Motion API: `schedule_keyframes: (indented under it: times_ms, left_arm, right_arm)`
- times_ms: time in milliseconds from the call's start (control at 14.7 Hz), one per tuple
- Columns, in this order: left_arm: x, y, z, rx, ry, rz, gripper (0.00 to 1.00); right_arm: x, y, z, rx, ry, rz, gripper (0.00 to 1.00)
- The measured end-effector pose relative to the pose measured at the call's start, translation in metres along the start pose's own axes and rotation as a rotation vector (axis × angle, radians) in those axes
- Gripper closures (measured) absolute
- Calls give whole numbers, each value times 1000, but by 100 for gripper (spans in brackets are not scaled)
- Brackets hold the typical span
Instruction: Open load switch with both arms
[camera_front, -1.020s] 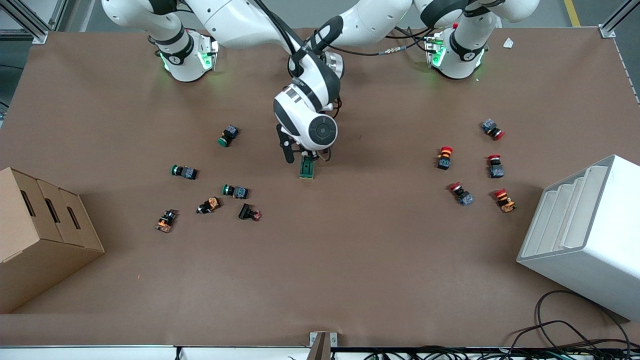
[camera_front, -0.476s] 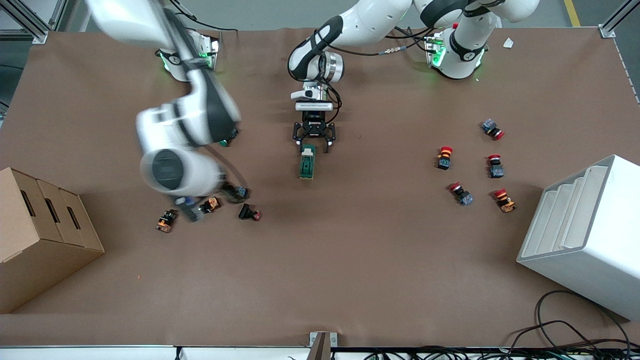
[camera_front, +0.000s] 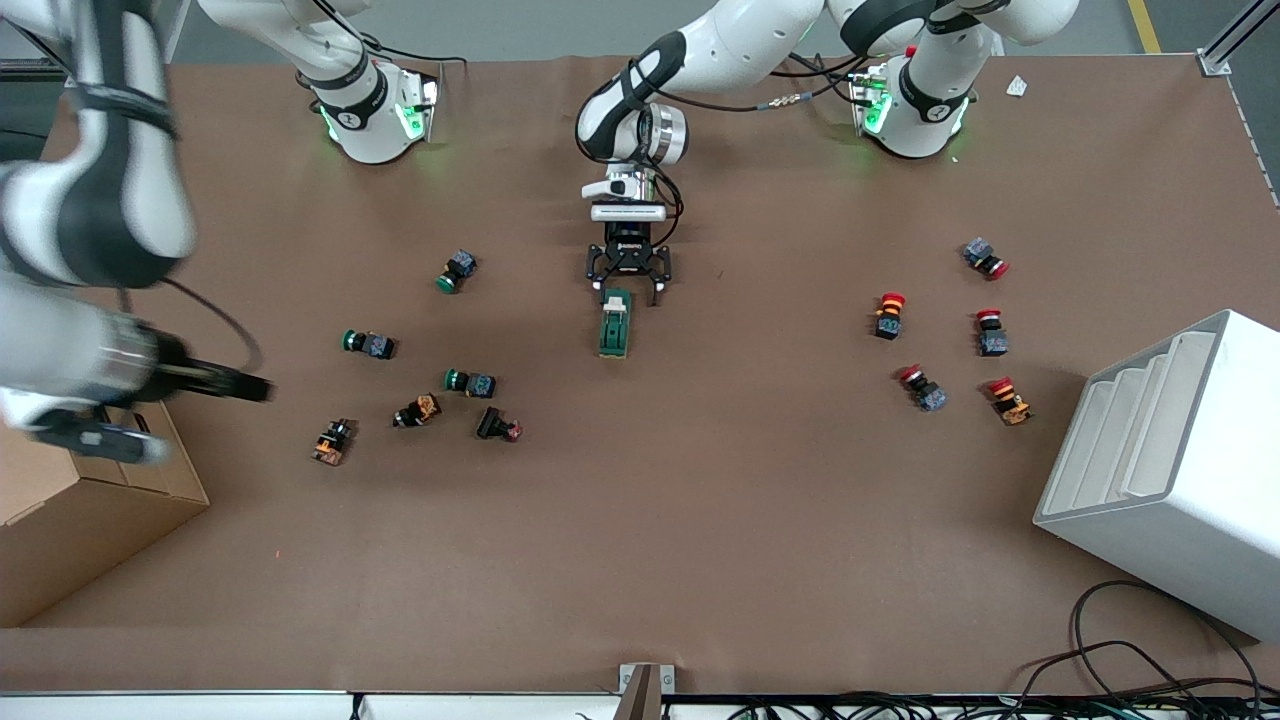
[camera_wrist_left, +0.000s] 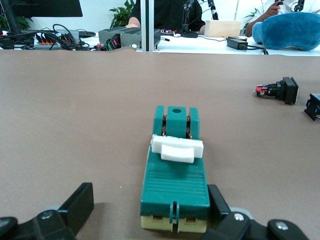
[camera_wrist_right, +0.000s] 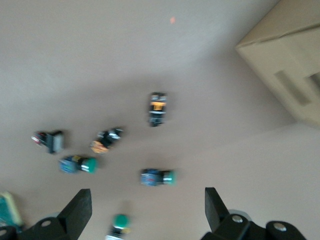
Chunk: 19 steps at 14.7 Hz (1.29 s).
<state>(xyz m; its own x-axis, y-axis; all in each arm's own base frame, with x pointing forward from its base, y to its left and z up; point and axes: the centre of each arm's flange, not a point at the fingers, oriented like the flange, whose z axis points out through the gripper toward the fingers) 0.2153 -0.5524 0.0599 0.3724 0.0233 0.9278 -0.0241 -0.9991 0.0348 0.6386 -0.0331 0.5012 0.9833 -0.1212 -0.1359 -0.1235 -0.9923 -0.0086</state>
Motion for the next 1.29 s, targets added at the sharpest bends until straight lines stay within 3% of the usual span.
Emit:
schedule_keyframes:
  times_ms: [272,408,680,884,1020,1293]
  left_arm:
    - [0,0,0,0,0,0,0]
    - [0,0,0,0,0,0,0]
    - [1,1,0,2,-3,8,2]
    - [7,9,-1,30,-29,2,2]
    - [21,19,-2,76,-65,13,3]
    - [71,43,-7,146,-142,7,2]
  right_arm:
    - [-33,83,-50,7,23,-25,0]
    - [-43,85,-82,5,62,-27,0]
    - [-57,79,-115,3,66,-36,0]
    - [-63,77,-113,9,15,-40,0]
    - [-71,74,-119,12,-3,-47,0]
    - [-92,68,-142,18,17,-61,0]
